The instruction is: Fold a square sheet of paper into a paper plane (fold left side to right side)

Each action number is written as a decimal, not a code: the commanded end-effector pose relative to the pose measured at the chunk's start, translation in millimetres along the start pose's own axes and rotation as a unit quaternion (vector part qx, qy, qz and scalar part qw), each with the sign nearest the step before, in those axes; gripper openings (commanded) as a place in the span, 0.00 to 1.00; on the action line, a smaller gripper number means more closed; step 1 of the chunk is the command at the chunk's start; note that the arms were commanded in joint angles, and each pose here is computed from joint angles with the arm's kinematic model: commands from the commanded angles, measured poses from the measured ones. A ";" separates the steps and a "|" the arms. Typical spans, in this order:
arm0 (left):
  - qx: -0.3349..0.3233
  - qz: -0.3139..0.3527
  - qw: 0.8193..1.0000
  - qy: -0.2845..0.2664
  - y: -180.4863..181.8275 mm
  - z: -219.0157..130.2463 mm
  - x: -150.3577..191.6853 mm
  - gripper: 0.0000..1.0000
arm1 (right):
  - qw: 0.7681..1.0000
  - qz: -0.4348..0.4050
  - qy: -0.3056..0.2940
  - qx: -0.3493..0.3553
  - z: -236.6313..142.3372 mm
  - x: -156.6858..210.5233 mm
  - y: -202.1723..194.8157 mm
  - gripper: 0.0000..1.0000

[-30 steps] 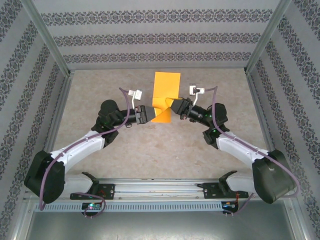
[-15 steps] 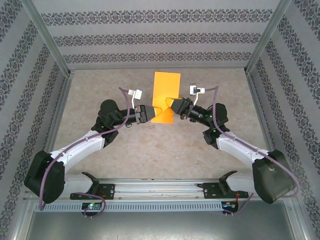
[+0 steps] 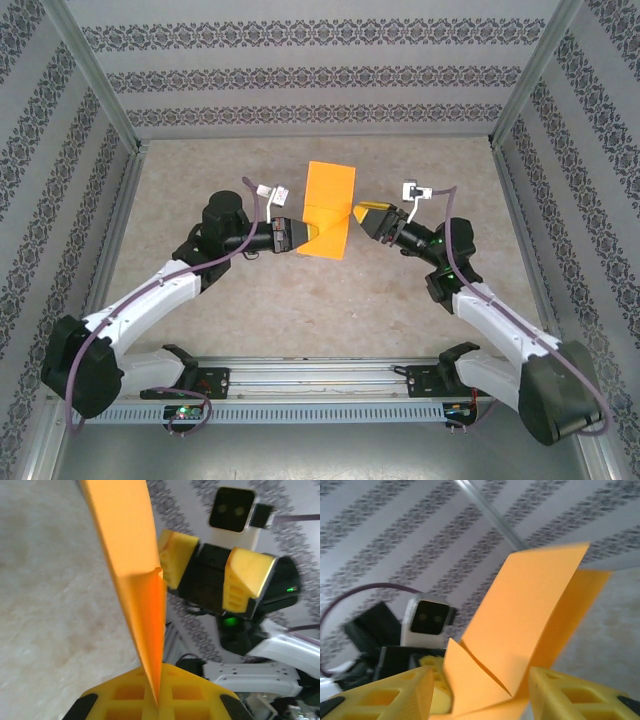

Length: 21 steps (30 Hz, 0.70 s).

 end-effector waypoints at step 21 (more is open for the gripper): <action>-0.672 0.131 0.720 0.114 35.5 -9.8 69.1 0.00 | 0.849 -0.094 0.185 0.486 -74.1 48.1 -81.0 0.57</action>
Point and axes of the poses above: each hand's point on the last joint's axis, 136 mm out from that joint toward the fingers, its own z axis out along the fingers, its own y axis along the line the jaws close on, x = y × z, the point moved 8 cm from there along -z, back along the fingers, and after that the axes turned 7 degrees about -z, right-handed, at the moved point
